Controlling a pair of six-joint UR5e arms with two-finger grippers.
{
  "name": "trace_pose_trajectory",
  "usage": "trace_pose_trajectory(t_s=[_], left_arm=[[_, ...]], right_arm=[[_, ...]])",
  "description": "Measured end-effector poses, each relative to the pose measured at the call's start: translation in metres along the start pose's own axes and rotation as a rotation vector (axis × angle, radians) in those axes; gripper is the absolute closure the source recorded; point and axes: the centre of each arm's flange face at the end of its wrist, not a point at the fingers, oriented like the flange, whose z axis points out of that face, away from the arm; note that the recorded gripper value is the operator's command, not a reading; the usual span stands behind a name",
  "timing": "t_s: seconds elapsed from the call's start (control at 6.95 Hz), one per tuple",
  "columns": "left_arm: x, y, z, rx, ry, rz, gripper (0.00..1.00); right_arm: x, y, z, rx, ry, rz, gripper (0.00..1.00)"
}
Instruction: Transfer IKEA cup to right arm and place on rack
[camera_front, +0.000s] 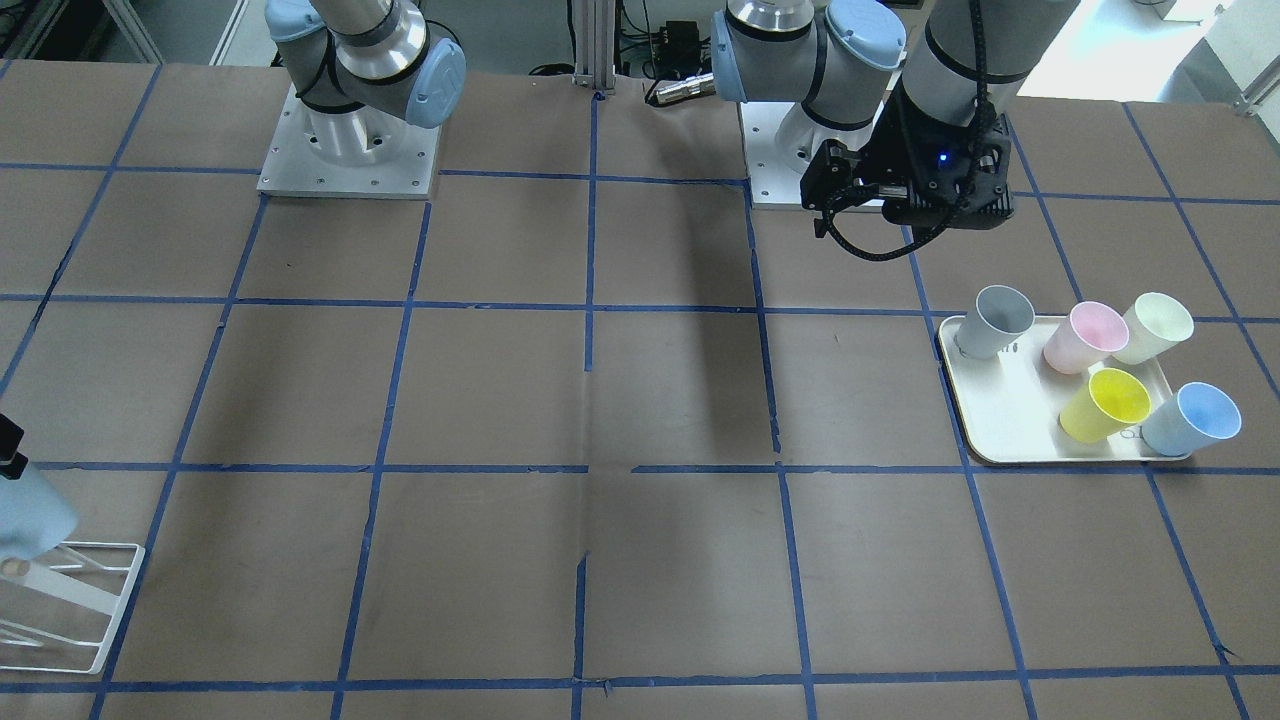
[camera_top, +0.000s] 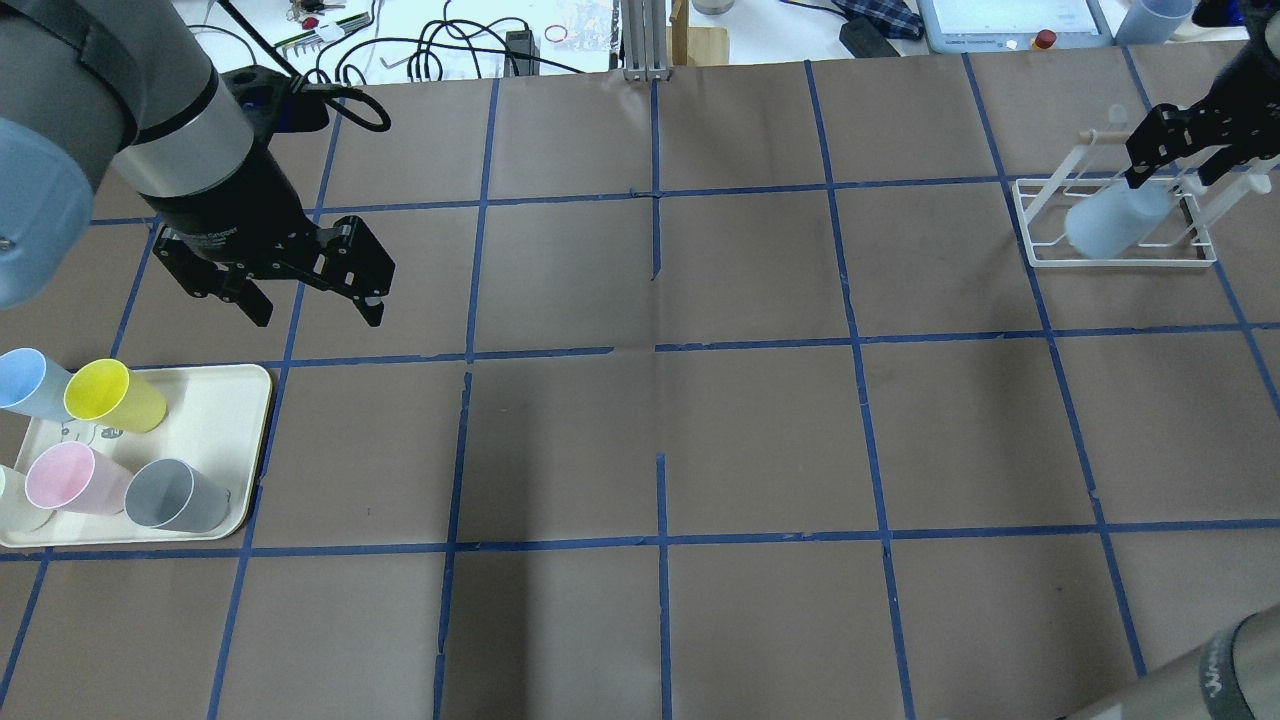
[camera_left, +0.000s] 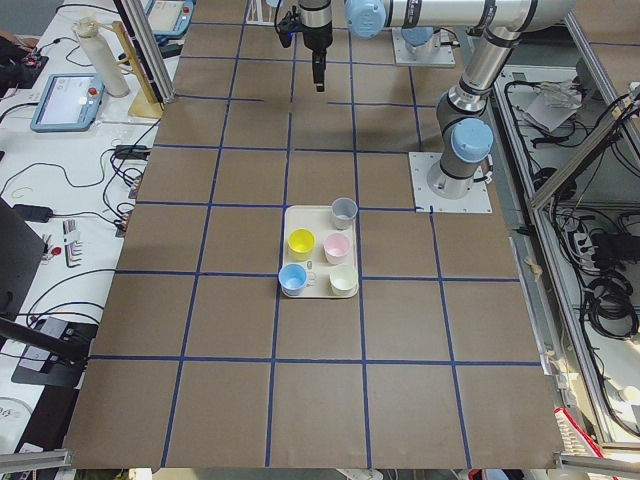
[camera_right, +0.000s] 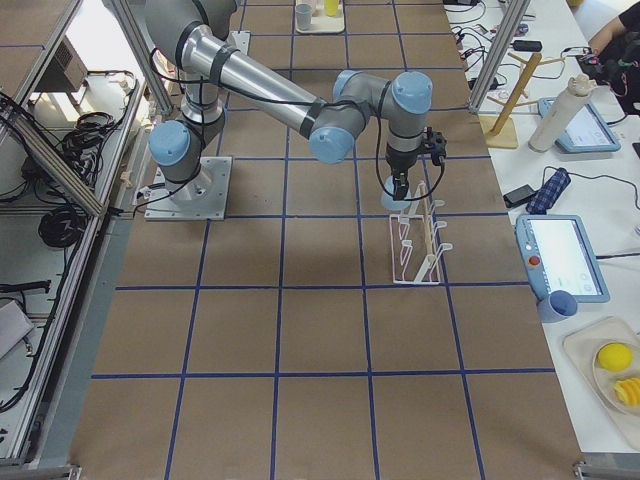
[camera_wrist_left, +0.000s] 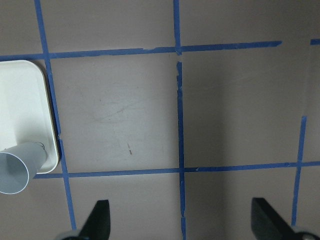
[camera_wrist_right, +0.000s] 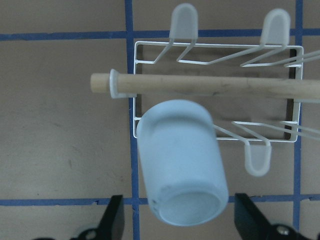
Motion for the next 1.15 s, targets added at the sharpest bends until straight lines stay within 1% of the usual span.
trace_pose_trajectory(t_s=[0.29,0.58,0.72,0.86,1.15], left_arm=[[0.0,0.0,-0.006,0.024,-0.003,0.0,0.0],[-0.002,0.001,-0.01,0.042,-0.004,-0.005,0.0],[-0.002,0.0,-0.011,0.051,-0.004,-0.007,0.0],[-0.003,-0.001,-0.011,0.056,-0.005,-0.009,0.0],[-0.002,-0.001,-0.012,0.066,-0.005,-0.008,0.0]], right_arm=[[0.001,-0.002,0.007,-0.002,-0.001,0.0,0.0],[-0.004,-0.003,-0.002,0.006,-0.001,-0.006,0.0],[-0.015,-0.001,-0.013,0.007,-0.014,-0.015,0.0],[-0.039,0.004,-0.033,0.004,-0.038,-0.037,0.0],[-0.114,0.022,-0.079,-0.012,-0.063,-0.095,0.0]])
